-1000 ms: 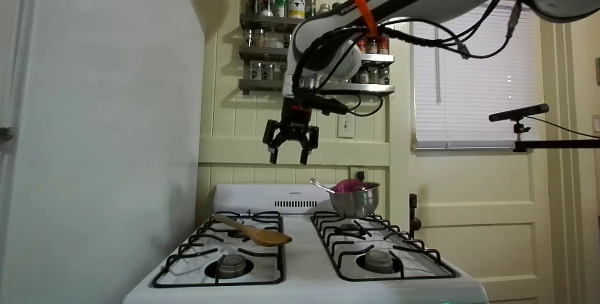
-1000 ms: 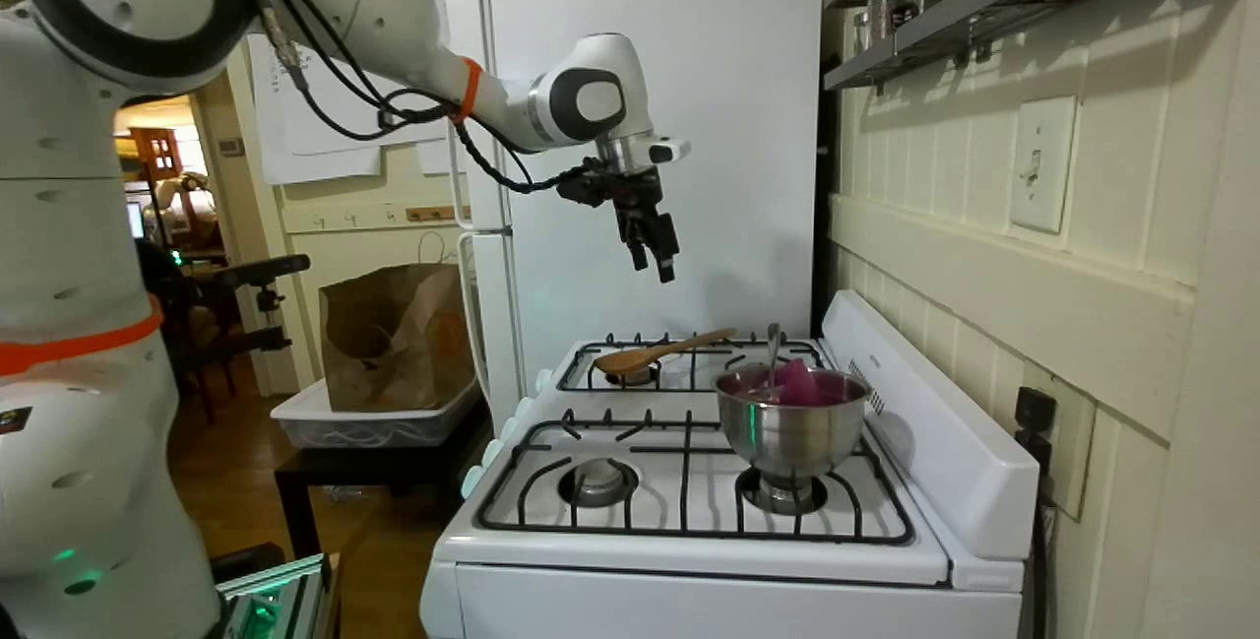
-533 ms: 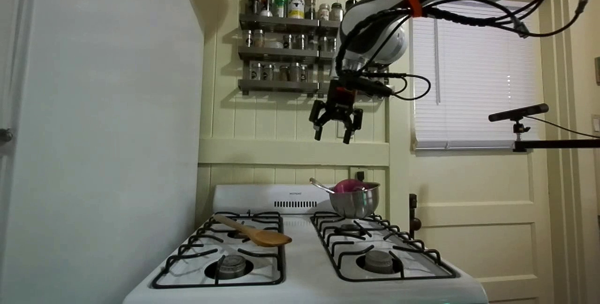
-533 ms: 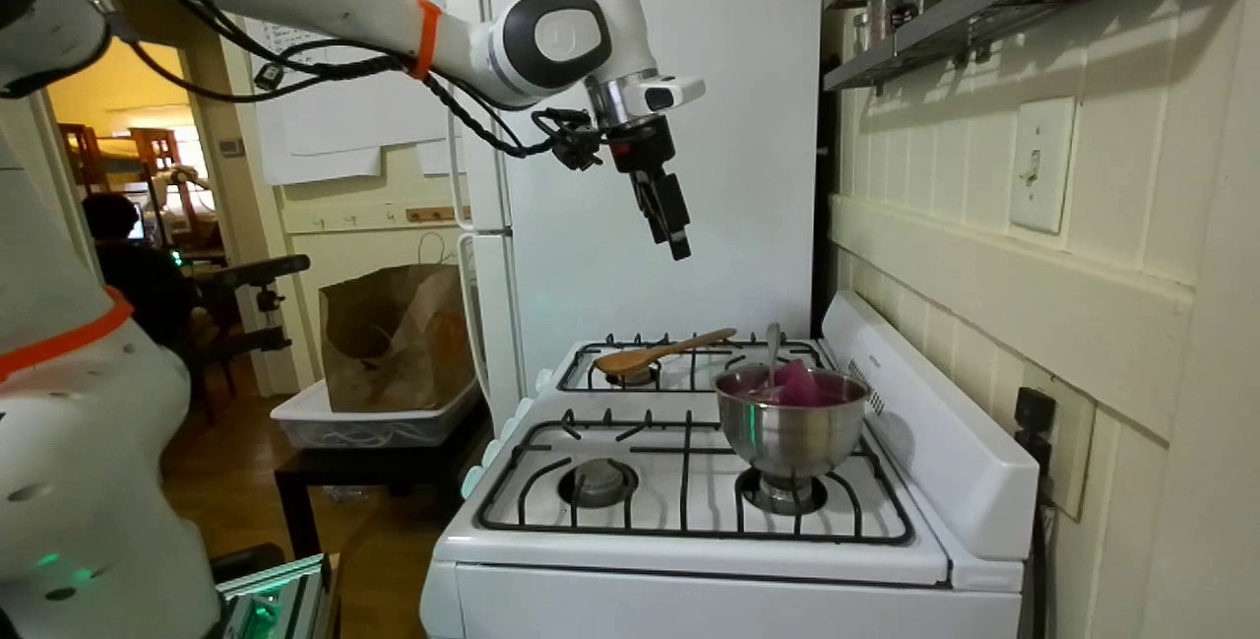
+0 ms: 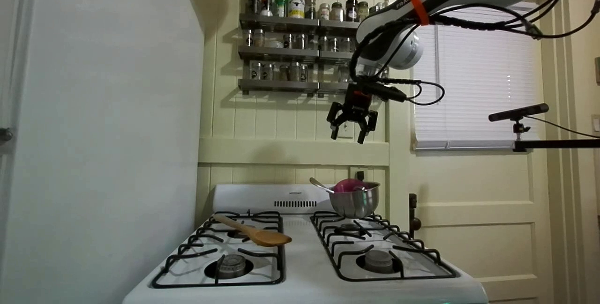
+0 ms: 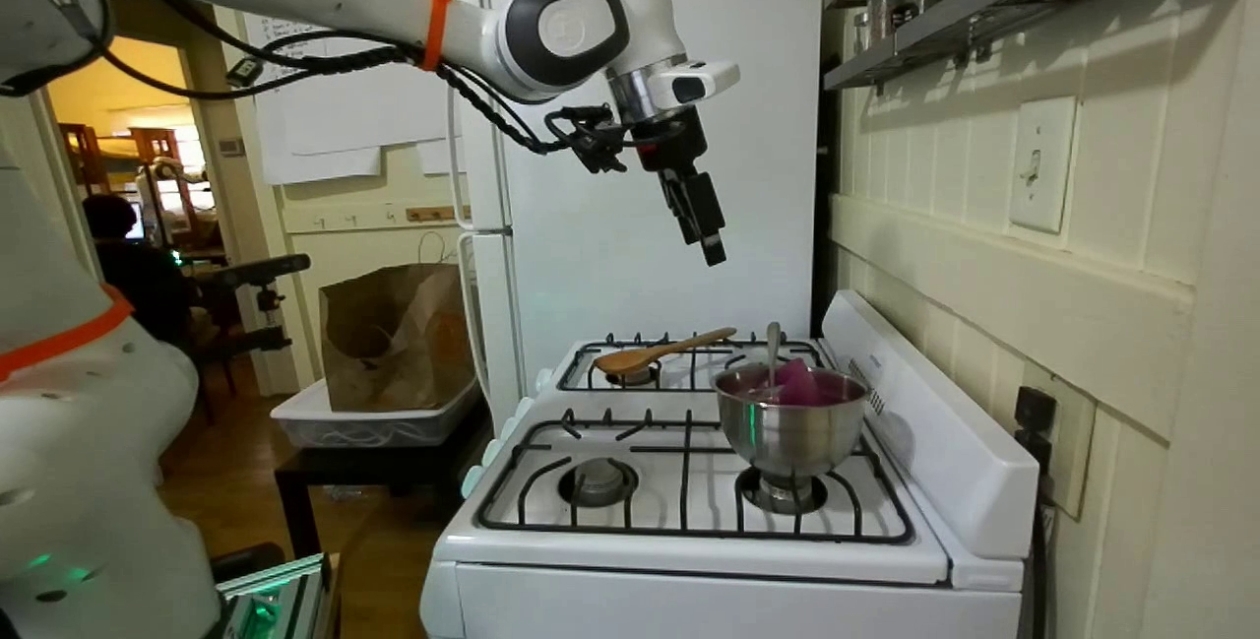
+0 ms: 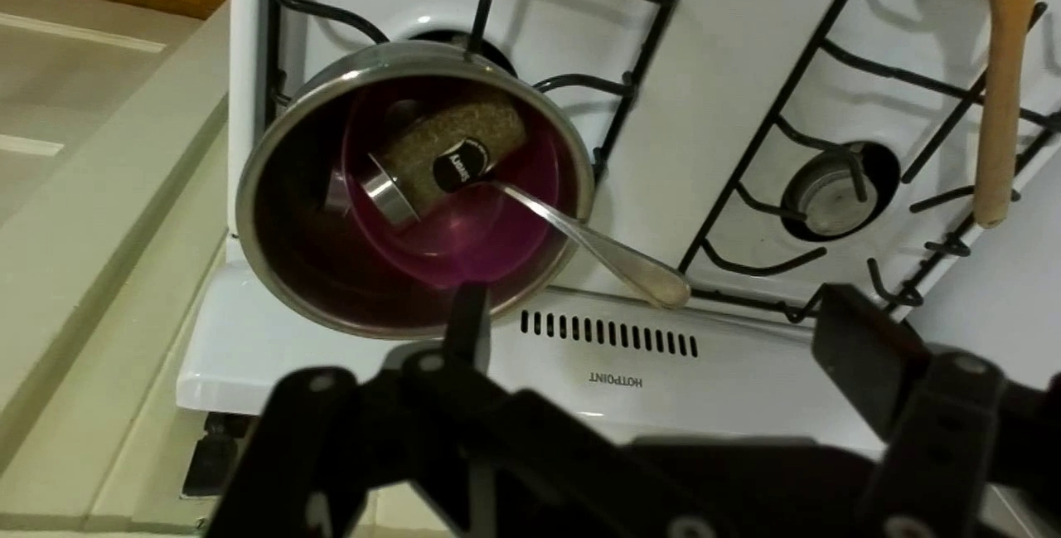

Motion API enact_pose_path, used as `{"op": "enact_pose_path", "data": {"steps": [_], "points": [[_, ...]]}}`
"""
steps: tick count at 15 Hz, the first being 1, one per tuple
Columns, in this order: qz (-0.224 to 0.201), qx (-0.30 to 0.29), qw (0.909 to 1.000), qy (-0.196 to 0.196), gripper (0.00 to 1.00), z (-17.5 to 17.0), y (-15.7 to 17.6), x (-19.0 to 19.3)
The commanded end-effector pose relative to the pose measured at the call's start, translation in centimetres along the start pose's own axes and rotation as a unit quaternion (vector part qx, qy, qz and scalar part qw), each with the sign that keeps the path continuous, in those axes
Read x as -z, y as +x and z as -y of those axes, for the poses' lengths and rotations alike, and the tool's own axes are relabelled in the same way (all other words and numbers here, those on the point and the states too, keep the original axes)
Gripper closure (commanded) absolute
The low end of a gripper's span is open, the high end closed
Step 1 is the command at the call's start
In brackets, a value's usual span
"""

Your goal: Remove the wooden spoon from the silver bowl and place it on the stove top and place the spice on the spice rack

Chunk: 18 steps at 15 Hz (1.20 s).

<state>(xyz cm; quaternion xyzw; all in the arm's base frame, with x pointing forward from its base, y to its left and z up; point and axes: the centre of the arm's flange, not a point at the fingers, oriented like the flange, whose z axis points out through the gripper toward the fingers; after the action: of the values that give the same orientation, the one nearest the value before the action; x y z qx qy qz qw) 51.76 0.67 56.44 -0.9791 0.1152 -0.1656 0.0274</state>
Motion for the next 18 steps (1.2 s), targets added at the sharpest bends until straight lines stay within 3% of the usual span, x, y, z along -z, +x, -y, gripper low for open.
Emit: {"op": "enact_pose_path", "data": {"steps": [1, 4, 5, 18], "points": [[0.034, -0.007, 0.9992, -0.020, 0.00, -1.9, 0.1, -1.0], [0.052, -0.016, 0.9938, -0.097, 0.00, -4.3, -0.9, -1.2], [0.039, -0.009, 0.9971, -0.064, 0.00, -3.6, -0.2, -1.4], [0.039, -0.009, 0.9969, -0.068, 0.00, -3.7, -0.1, -1.3]]}}
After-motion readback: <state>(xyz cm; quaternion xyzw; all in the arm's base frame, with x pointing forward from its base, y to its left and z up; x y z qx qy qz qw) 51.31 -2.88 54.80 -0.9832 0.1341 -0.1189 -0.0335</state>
